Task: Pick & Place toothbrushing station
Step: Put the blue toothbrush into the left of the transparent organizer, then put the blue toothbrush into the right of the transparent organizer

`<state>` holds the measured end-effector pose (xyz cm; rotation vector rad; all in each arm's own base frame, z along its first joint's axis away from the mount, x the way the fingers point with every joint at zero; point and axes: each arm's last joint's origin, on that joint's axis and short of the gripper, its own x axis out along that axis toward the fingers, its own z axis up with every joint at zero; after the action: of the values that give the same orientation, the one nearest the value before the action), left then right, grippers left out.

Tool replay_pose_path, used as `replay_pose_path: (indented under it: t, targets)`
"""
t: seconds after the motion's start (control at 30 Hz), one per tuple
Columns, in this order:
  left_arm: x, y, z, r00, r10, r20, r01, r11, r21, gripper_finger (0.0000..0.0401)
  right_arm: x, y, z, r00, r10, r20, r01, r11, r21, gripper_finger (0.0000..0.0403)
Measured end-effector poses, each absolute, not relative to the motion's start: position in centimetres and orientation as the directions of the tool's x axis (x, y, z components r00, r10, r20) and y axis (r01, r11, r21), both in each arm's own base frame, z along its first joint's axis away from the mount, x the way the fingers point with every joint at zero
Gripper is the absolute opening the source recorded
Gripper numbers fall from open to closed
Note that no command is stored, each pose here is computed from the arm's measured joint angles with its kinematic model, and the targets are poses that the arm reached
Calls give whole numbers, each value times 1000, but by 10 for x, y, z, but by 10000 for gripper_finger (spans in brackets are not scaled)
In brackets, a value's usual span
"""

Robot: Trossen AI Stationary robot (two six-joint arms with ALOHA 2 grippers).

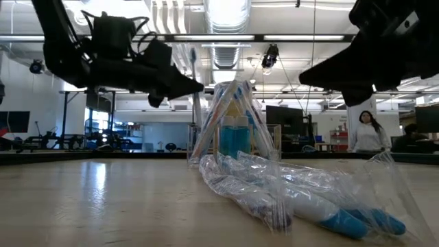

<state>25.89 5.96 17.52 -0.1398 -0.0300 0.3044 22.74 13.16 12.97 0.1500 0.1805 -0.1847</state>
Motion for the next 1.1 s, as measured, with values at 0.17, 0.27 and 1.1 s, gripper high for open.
replay_pose_path:
  t: [0.17, 0.27, 1.1]
  targets:
    - [265, 64, 159, 945, 327, -2, -323, 933, -160, 19, 227, 133, 132, 969, -160, -188, 186, 973, 134, 11]
    - [270, 66, 150, 942, 335, -38, -336, 928, -163, 19, 227, 133, 133, 970, -159, -182, 185, 973, 139, 11]
    - [268, 67, 149, 925, 299, -236, -348, 914, -207, 160, 229, 134, 135, 970, -159, -182, 187, 970, 153, 11]
